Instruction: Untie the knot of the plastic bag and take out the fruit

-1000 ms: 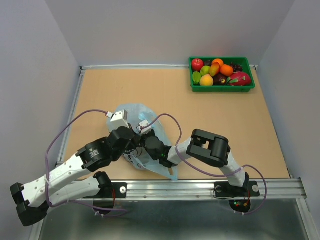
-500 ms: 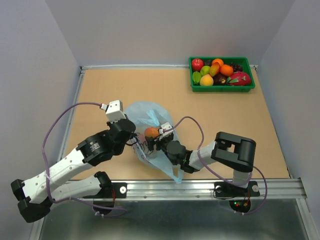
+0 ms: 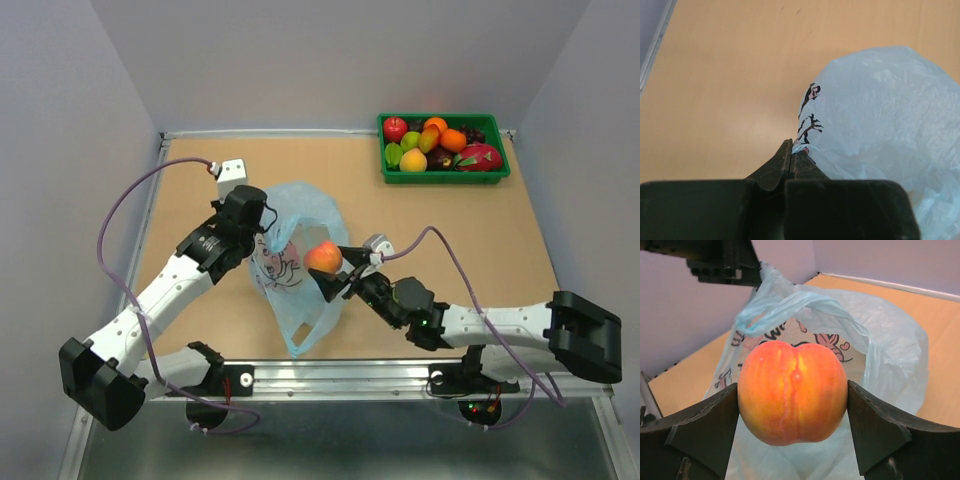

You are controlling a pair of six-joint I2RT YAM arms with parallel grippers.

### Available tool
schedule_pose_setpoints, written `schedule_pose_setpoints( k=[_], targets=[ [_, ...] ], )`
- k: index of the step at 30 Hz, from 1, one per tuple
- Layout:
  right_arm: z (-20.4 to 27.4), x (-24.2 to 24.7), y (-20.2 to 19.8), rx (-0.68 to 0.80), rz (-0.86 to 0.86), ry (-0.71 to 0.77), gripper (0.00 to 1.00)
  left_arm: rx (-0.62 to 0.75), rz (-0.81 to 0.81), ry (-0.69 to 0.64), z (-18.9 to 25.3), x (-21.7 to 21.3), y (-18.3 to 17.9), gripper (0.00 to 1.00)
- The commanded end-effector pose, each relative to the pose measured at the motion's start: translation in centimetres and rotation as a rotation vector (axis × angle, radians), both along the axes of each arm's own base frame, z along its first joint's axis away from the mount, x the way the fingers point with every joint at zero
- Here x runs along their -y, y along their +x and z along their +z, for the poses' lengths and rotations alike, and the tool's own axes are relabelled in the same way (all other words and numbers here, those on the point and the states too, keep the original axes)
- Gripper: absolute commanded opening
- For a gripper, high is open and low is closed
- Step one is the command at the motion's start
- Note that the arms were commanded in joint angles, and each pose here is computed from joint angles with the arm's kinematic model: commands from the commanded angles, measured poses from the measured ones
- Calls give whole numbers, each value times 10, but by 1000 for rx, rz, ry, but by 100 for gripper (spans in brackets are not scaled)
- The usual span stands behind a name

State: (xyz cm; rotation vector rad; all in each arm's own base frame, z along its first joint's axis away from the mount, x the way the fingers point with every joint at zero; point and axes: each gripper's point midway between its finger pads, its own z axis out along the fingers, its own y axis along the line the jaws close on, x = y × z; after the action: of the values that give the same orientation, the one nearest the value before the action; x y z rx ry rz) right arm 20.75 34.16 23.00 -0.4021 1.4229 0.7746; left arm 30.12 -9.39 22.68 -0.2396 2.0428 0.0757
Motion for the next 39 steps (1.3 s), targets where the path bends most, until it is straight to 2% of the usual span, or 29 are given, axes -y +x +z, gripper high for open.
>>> schedule_pose_setpoints(
  k=[1, 6, 9, 12, 15, 18, 20, 21, 22, 24, 25, 26, 27, 28, 29, 30, 34, 37, 39],
  targets=[
    [13, 1, -12, 6, 59, -87, 2, 68, -28, 48, 28, -5, 28, 0],
    [42, 52, 32, 47, -256, -177, 2, 64, -28, 19, 13, -6, 37, 0],
    [57, 101, 86, 17, -461, -183, 2, 59, -37, -10, -4, -7, 37, 0],
    [60, 127, 119, -23, -550, -174, 2, 64, -29, -11, -4, -15, 39, 0],
    [84, 178, 169, -19, -718, -145, 2, 66, -56, -28, -10, -13, 36, 0],
    [75, 199, 209, -63, -761, -129, 2, 54, -79, -35, -13, -10, 34, 0],
    [90, 233, 238, -62, -842, -85, 2, 55, -75, -37, -12, -12, 33, 0],
    [72, 253, 260, -97, -878, -110, 2, 54, -82, -42, -14, -11, 32, 0],
    [87, 262, 273, -81, -897, -85, 2, 58, -87, -46, -13, -10, 32, 0],
    [82, 277, 296, -96, -918, -94, 2, 56, -93, -50, -13, -10, 32, 0],
    [78, 296, 339, -106, -929, -118, 2, 51, -103, -58, -15, -8, 32, 0],
    [78, 301, 340, -106, -938, -118, 2, 53, -103, -59, -14, -8, 32, 0],
    [52, 304, 356, -145, -946, -168, 2, 48, -102, -60, -16, -9, 33, 0],
    [67, 316, 370, -119, -972, -152, 2, 41, -109, -62, -18, -8, 33, 0],
    [60, 324, 379, -137, -988, -159, 3, 39, -110, -63, -19, -8, 34, 0],
    [37, 333, 392, -174, -1005, -170, 3, 34, -111, -62, -20, -8, 34, 0],
    [38, 390, 425, -172, -1102, -84, 5, 26, -113, -68, -23, -8, 36, 0],
    [22, 409, 444, -180, -1120, -77, 8, 24, -114, -70, -24, -8, 36, 0],
    [31, 422, 456, -149, -1137, -69, 9, 18, -115, -71, -26, -9, 37, 0]
  ],
)
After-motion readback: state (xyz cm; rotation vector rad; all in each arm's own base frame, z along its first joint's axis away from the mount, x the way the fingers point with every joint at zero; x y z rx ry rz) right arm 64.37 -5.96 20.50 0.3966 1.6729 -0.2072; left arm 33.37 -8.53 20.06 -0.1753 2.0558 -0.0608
